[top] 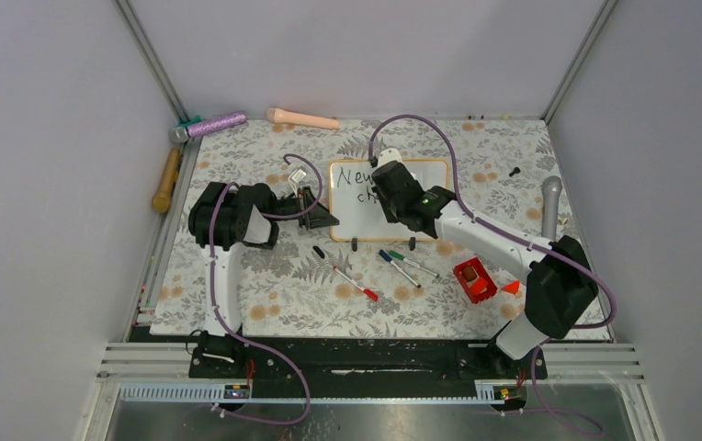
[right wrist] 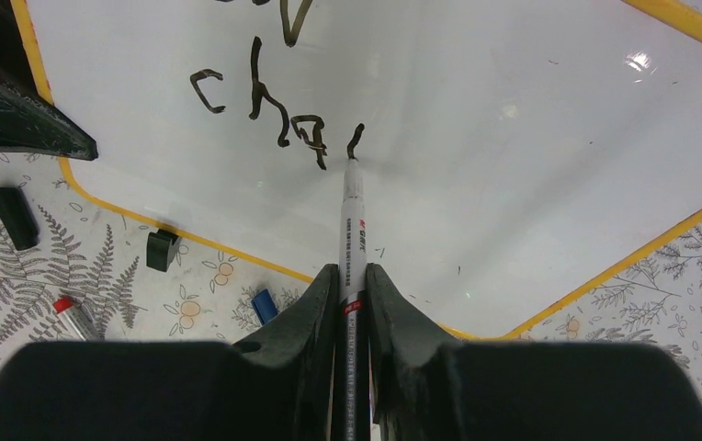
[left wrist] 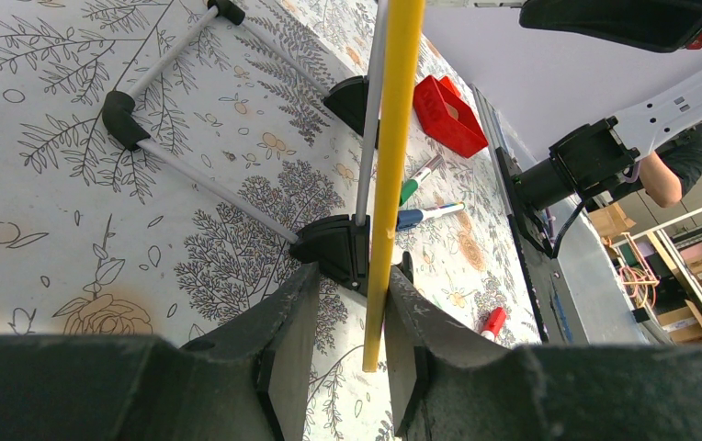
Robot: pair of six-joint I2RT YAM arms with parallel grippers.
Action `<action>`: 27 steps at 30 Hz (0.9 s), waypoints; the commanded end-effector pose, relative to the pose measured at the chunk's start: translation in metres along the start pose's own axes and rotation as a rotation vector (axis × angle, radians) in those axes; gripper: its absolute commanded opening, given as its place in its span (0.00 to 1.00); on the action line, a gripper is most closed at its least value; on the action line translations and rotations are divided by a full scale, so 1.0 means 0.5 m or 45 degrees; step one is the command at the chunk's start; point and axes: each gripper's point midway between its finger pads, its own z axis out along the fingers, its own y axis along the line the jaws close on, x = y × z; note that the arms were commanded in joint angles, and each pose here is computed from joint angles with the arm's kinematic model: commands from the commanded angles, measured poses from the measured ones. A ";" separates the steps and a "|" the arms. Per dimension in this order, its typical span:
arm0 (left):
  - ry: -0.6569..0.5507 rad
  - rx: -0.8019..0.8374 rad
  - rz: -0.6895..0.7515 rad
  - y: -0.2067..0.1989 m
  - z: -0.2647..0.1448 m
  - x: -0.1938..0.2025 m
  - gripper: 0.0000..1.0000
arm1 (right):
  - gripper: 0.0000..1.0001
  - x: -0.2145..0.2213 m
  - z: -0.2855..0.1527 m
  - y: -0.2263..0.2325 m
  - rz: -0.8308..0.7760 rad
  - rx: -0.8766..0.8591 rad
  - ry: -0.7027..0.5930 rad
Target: Write a sentence on the whiteboard
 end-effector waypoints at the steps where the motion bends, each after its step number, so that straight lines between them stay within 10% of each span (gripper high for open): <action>1: -0.013 -0.018 0.039 0.018 0.003 0.005 0.31 | 0.00 -0.040 -0.006 -0.010 0.010 0.024 -0.044; 27: -0.012 -0.017 0.038 0.017 0.002 0.006 0.31 | 0.00 -0.057 -0.003 -0.040 0.006 0.127 -0.059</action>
